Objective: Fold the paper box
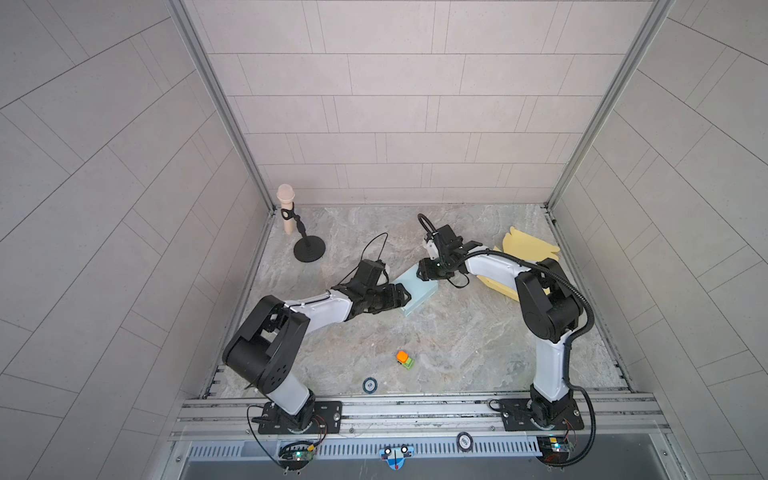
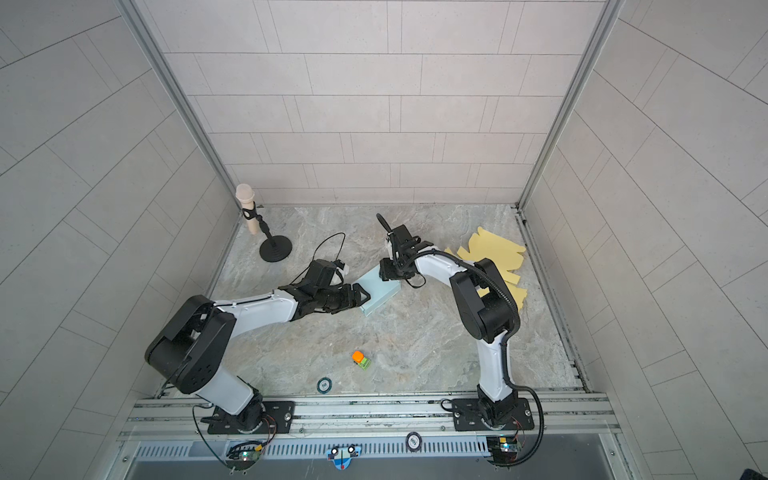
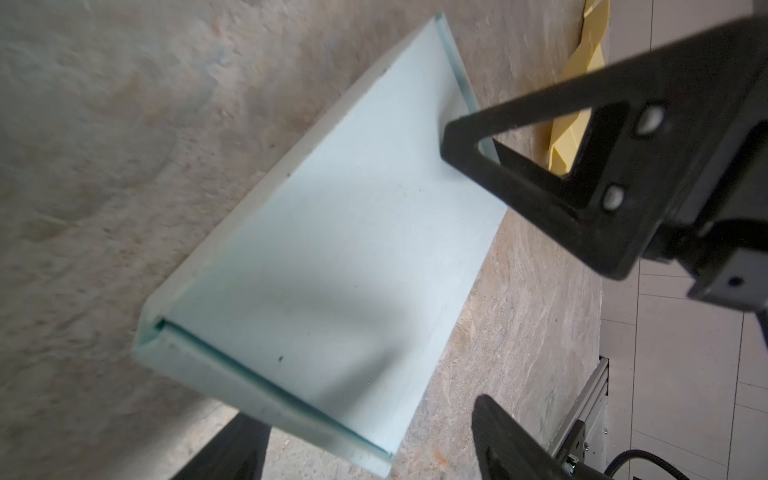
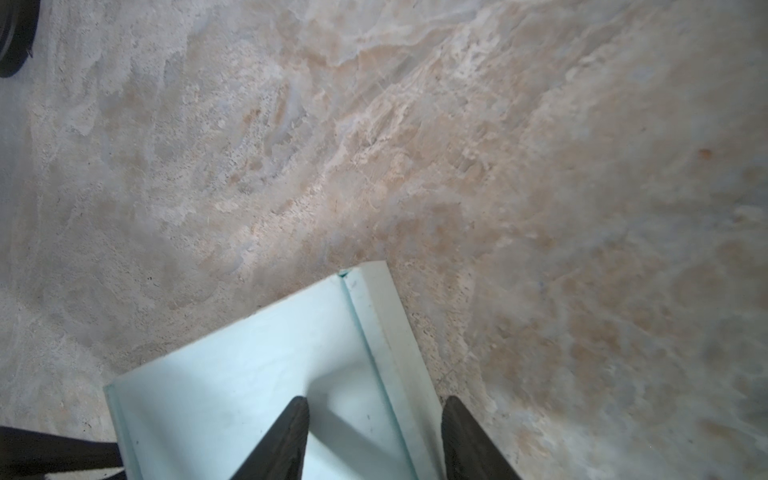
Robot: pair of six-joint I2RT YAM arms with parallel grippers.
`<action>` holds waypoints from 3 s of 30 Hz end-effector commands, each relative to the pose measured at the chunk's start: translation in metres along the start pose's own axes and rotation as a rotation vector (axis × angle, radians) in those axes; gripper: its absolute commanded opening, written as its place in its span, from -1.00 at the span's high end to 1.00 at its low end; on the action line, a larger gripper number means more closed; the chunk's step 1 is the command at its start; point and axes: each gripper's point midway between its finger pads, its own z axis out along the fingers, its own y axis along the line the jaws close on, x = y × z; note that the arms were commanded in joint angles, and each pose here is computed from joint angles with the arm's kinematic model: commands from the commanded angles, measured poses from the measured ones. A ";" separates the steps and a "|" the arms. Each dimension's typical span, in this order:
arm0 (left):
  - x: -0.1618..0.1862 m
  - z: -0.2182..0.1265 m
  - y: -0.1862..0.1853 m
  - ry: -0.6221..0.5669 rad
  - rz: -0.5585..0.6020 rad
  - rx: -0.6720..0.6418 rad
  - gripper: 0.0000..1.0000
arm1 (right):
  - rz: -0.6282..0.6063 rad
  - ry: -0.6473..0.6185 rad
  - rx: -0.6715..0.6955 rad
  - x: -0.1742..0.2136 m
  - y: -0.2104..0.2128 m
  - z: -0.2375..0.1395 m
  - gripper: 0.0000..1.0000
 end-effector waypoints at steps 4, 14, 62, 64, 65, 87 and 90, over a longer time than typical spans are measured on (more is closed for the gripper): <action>-0.038 -0.002 -0.004 -0.049 0.029 0.028 -0.59 | -0.008 0.018 -0.025 0.004 0.017 -0.003 -0.07; -0.088 0.002 0.012 -0.104 0.015 -0.025 -0.58 | -0.003 -0.005 -0.053 -0.018 0.029 0.005 -0.06; -0.192 0.050 0.060 -0.204 -0.052 -0.105 -0.56 | 0.118 -0.100 -0.163 -0.110 0.045 0.064 -0.06; -0.194 0.051 0.060 -0.207 -0.046 -0.106 -0.56 | 0.119 -0.102 -0.165 -0.112 0.045 0.066 -0.06; -0.195 0.051 0.060 -0.207 -0.045 -0.106 -0.55 | 0.119 -0.104 -0.166 -0.113 0.045 0.066 -0.06; -0.204 0.048 0.076 -0.218 -0.088 -0.116 -0.77 | 0.148 -0.136 -0.130 -0.123 0.033 0.059 -0.50; -0.206 0.042 0.080 -0.234 -0.108 -0.115 -0.94 | 0.159 -0.151 -0.124 -0.126 0.029 0.053 -0.58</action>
